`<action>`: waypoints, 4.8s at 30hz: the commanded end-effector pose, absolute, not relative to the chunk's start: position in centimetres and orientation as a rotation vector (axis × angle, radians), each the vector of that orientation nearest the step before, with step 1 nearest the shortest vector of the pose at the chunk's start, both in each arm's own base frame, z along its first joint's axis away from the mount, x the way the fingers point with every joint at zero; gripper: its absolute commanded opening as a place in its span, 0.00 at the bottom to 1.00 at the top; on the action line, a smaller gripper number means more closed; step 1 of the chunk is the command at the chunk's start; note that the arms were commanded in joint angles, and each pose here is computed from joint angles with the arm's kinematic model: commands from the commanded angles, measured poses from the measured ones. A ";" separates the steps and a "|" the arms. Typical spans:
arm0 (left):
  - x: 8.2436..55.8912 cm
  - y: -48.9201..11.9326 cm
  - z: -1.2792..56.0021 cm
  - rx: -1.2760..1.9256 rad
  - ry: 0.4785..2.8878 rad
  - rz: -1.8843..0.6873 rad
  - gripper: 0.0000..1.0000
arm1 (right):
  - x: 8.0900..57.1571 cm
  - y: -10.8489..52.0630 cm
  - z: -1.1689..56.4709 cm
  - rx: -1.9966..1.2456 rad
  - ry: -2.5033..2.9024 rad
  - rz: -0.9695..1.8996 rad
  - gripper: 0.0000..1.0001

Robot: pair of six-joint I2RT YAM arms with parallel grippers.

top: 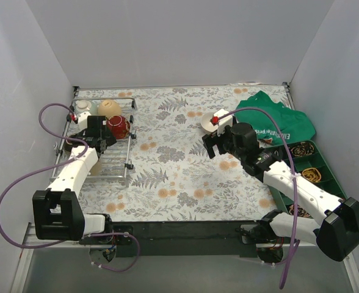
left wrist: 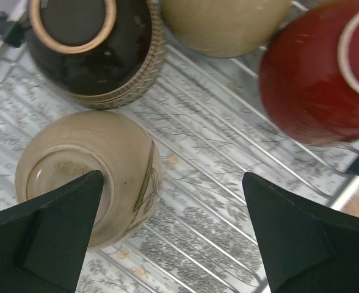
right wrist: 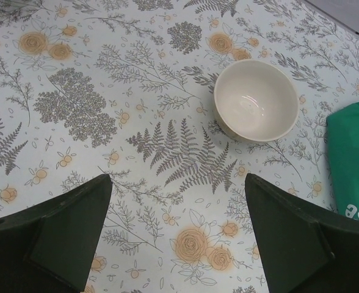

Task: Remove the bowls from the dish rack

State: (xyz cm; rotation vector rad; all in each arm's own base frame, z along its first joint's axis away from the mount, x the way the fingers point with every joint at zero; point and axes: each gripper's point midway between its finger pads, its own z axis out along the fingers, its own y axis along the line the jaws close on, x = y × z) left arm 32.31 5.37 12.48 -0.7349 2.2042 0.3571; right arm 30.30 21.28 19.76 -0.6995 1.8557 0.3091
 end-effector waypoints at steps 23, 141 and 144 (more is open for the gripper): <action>40.2 -0.3 17.5 -0.392 2.235 0.194 0.98 | 30.7 22.1 20.7 -0.710 1.808 0.328 0.97; 35.8 0.4 8.6 0.062 2.408 0.938 0.98 | 30.4 24.6 17.8 -0.794 1.864 0.435 0.97; 35.6 0.3 9.6 0.089 2.385 0.899 0.98 | 30.4 24.7 17.7 -0.799 1.864 0.441 0.97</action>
